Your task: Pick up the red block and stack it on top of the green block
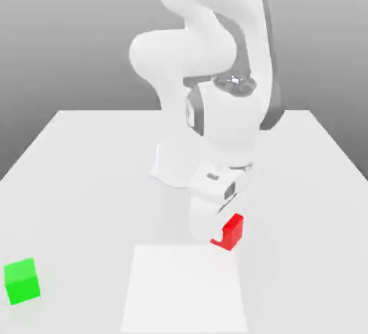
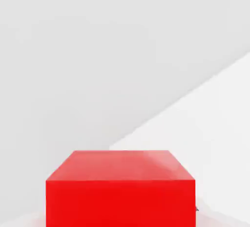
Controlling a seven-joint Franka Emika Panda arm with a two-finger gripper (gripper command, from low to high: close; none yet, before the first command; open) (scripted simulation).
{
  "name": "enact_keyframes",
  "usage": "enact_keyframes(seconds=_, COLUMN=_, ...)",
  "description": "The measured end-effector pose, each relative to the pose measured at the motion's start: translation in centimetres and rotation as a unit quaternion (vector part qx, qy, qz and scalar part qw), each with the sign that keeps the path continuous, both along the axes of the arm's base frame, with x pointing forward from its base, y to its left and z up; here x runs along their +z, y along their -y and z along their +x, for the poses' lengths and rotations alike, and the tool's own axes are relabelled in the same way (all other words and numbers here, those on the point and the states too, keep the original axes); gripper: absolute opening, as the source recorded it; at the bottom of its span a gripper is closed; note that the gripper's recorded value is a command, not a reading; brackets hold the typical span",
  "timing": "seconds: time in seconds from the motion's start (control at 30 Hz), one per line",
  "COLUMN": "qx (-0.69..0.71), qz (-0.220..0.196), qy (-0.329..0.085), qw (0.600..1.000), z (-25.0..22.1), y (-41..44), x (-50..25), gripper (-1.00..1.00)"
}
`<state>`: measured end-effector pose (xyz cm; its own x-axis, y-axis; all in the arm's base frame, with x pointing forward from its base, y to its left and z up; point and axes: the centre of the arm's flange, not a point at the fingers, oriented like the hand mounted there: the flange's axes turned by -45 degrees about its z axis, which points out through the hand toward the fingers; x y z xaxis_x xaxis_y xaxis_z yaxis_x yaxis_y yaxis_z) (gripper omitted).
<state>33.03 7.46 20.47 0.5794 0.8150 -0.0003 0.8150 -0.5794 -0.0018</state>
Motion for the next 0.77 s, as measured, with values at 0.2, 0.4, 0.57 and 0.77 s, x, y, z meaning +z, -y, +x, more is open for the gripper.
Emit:
enact_keyframes(seconds=0.2, qx=-0.208, qz=0.007, qy=-0.002, qw=0.978, z=6.5, y=12.6, x=1.8, gripper=-1.00)
enact_keyframes(seconds=0.4, qx=-0.400, qz=0.005, qy=-0.001, qw=0.917, z=8.6, y=28.2, x=3.3, gripper=-1.00)
enact_keyframes(seconds=0.57, qx=-0.482, qz=0.000, qy=0.000, qw=0.876, z=7.6, y=36.0, x=1.2, gripper=-1.00)
enact_keyframes(seconds=0.77, qx=-0.485, qz=0.000, qy=0.000, qw=0.874, z=7.5, y=36.3, x=-1.4, gripper=1.00)
